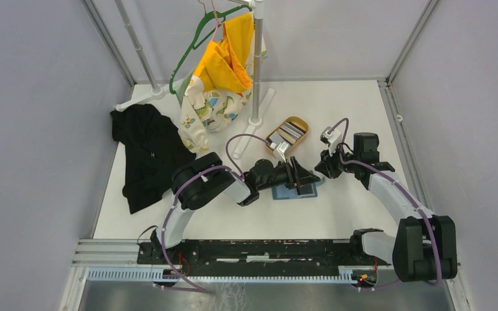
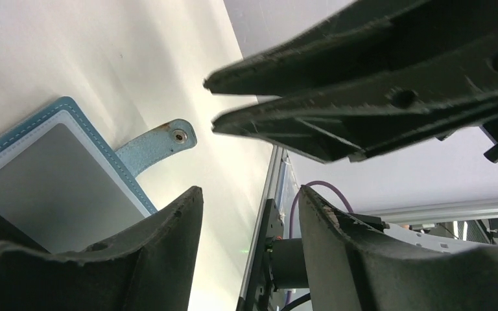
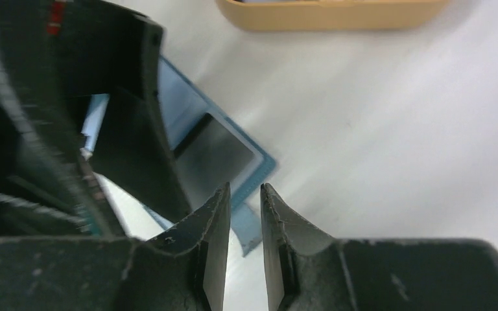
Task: Put the credit cards into the card holder
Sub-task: Open the card holder at the center of the board, then pick up the credit card from the storage box.
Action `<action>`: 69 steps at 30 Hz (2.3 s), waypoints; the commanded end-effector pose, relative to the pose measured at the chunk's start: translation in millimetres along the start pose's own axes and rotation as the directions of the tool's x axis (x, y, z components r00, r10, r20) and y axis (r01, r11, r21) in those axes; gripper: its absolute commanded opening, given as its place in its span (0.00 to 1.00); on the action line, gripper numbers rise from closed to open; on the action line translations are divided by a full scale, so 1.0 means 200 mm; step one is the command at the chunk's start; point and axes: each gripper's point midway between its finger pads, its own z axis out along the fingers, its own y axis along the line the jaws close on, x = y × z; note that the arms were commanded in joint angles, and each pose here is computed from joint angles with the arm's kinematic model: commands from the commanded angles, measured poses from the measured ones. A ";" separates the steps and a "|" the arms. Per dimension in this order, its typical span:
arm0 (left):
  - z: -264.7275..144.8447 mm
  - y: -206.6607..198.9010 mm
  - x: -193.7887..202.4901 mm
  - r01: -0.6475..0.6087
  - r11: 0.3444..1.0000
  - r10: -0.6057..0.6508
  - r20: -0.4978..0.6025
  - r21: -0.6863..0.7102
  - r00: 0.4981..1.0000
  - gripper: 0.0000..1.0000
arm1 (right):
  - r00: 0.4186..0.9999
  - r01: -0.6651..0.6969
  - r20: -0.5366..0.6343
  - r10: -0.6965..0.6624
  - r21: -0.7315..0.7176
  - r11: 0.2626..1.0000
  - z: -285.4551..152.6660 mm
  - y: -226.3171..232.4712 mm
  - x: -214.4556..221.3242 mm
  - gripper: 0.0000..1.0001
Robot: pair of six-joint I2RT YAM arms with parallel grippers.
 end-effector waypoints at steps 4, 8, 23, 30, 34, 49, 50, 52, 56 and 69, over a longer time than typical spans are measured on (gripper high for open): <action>-0.08 -0.08 -0.14 -0.141 0.988 0.146 0.068 -0.067 0.987 0.61 | 0.995 0.048 0.092 -0.026 -0.247 0.968 0.02 0.20 -0.05 0.27; -0.19 -0.08 -0.21 -0.252 0.950 0.271 0.087 -0.185 0.959 0.61 | 0.997 0.044 0.070 -0.025 -0.288 0.957 0.03 0.21 -0.04 0.26; -0.84 -0.15 -0.87 -0.396 0.458 0.759 0.119 -0.796 0.640 0.99 | 0.775 0.563 0.372 -0.511 -0.039 0.826 -0.12 0.05 -0.66 0.98; -0.75 0.00 -1.06 -0.382 0.583 0.670 0.159 -0.717 0.725 0.96 | 0.855 0.407 0.394 -0.337 -0.105 0.908 0.13 -0.08 -0.90 0.98; -0.68 0.07 -1.09 -0.406 0.587 0.669 0.137 -0.701 0.730 0.85 | 0.943 0.247 0.258 -0.209 -0.126 0.961 0.32 -0.24 -0.93 0.94; -0.65 0.30 -0.92 -0.449 0.583 0.623 0.019 -0.677 0.782 0.68 | 0.999 -0.014 0.028 0.017 -0.108 0.994 0.73 -0.41 -0.74 0.72; -0.65 0.30 -0.91 -0.451 0.583 0.623 0.014 -0.676 0.782 0.68 | 0.999 -0.029 0.018 0.031 -0.107 0.994 0.74 -0.42 -0.73 0.72; -0.65 0.31 -0.91 -0.452 0.583 0.620 0.010 -0.676 0.785 0.68 | 0.998 -0.059 0.002 0.059 -0.091 0.994 0.76 -0.43 -0.70 0.72; -0.64 0.32 -0.90 -0.455 0.587 0.612 -0.001 -0.669 0.791 0.68 | 0.995 -0.105 -0.011 0.104 -0.053 0.993 0.78 -0.46 -0.67 0.72; -0.63 0.35 -0.89 -0.453 0.585 0.600 -0.017 -0.673 0.800 0.68 | 0.982 -0.185 -0.022 0.186 0.027 0.982 0.82 -0.52 -0.60 0.79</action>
